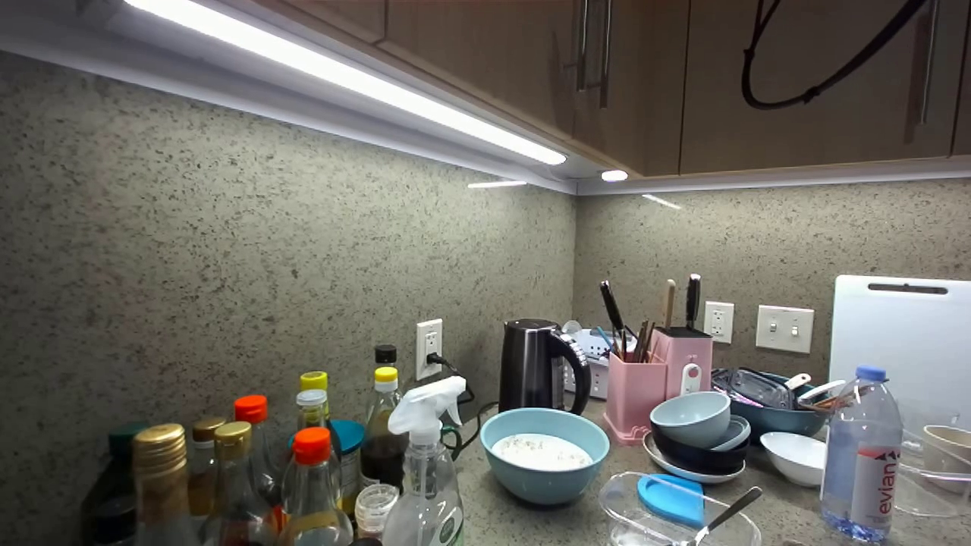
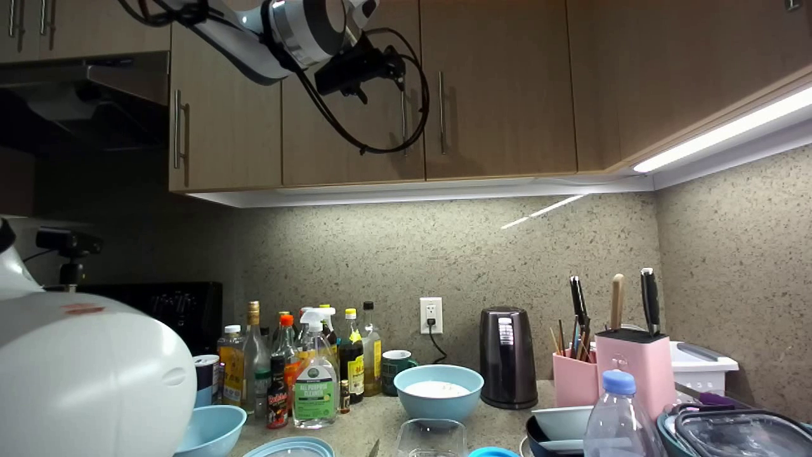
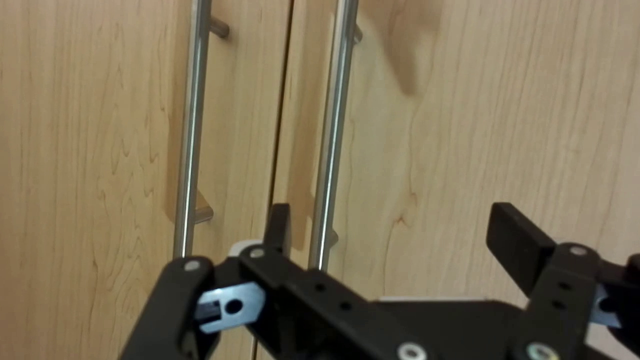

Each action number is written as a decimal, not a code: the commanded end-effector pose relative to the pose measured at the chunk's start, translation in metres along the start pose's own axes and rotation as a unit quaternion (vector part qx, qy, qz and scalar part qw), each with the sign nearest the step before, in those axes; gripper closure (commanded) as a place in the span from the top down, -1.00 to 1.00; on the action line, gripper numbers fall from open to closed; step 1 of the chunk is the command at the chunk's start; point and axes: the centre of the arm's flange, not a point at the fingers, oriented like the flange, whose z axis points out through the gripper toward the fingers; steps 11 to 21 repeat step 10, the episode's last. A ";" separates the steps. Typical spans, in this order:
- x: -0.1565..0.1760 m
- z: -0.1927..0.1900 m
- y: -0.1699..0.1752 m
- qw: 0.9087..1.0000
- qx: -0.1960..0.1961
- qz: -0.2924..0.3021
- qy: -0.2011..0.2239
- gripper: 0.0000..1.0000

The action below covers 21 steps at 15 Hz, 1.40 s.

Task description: Open the cabinet drawer and close it

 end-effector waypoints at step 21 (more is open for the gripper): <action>0.001 0.004 0.000 1.000 0.000 0.000 -0.001 1.00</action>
